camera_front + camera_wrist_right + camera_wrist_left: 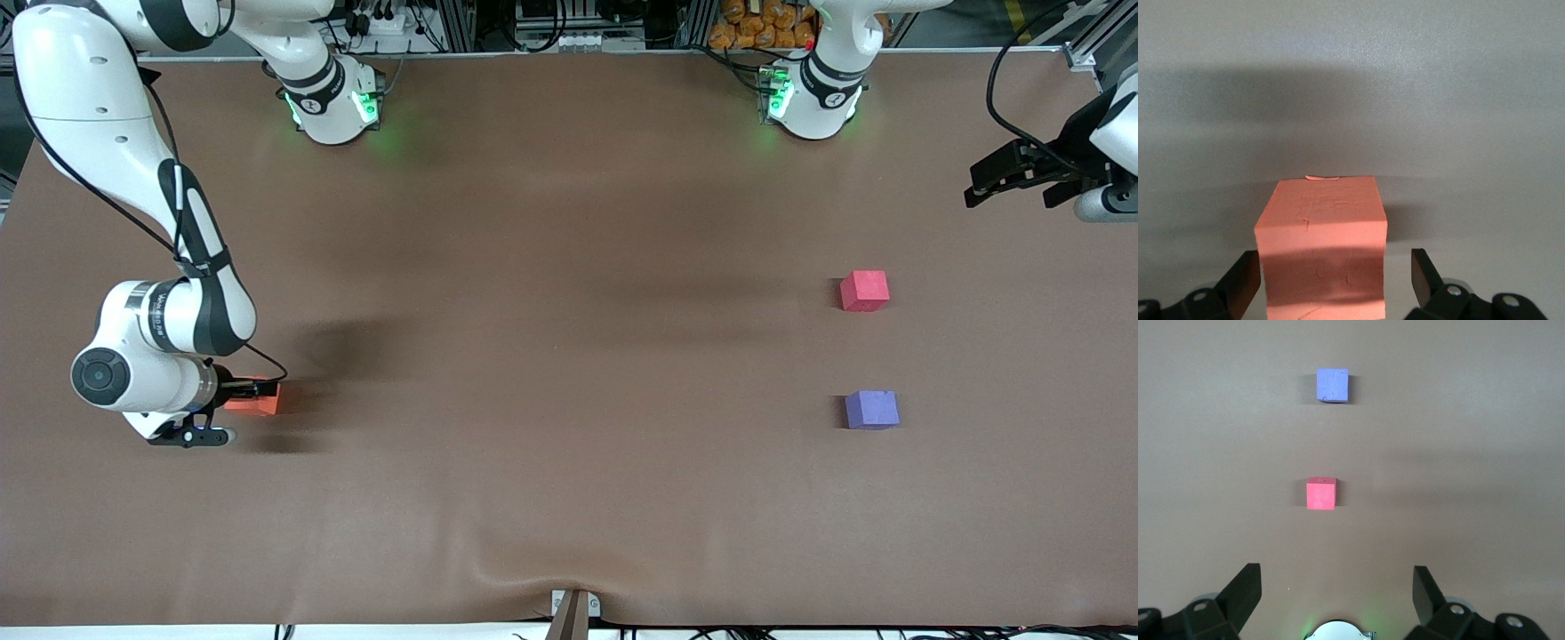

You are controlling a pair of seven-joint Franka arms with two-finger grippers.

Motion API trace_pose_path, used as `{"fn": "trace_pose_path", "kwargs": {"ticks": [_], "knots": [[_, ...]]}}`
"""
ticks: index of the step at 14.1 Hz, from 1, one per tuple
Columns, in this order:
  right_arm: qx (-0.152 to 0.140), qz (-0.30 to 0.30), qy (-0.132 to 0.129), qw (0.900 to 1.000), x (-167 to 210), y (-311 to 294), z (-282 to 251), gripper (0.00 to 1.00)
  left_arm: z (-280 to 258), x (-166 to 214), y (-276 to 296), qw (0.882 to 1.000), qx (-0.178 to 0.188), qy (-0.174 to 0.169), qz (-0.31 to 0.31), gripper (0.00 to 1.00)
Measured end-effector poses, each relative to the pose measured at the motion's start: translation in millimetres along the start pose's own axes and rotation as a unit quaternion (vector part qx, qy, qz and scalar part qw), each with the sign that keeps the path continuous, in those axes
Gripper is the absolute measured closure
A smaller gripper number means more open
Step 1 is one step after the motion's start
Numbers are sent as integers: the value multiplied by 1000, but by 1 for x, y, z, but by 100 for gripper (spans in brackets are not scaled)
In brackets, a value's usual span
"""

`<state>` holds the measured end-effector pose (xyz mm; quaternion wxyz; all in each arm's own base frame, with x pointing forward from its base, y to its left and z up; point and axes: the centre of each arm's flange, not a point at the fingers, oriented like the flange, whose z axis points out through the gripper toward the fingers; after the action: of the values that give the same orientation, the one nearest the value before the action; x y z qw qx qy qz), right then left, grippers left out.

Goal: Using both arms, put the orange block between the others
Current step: 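Lift the orange cube and carry it toward the table's middle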

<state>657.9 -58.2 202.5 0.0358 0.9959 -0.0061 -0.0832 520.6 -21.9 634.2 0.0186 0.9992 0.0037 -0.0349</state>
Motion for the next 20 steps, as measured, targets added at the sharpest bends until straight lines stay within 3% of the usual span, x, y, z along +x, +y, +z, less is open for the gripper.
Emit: {"fn": "trace_pose_path", "kwargs": {"ticks": [1, 4, 10, 16, 20], "knots": [[0, 0, 0, 1000, 0, 0, 0, 7, 0, 0, 0, 1000, 0, 0, 0, 0], [1, 0, 1, 1000, 0, 0, -1, 39, 0, 0, 0, 1000, 0, 0, 0, 0], [2, -15, 11, 1000, 4, -8, -12, 45, -2, 0, 0, 1000, 0, 3, 0, 0], [8, -63, 9, 998, -17, -58, -130, 45, -4, 0, 1, 1000, 0, 6, 1, 0], [21, -134, 33, 990, -30, -149, -171, 45, -3, 0, 1, 1000, 0, 5, 1, 0]]}}
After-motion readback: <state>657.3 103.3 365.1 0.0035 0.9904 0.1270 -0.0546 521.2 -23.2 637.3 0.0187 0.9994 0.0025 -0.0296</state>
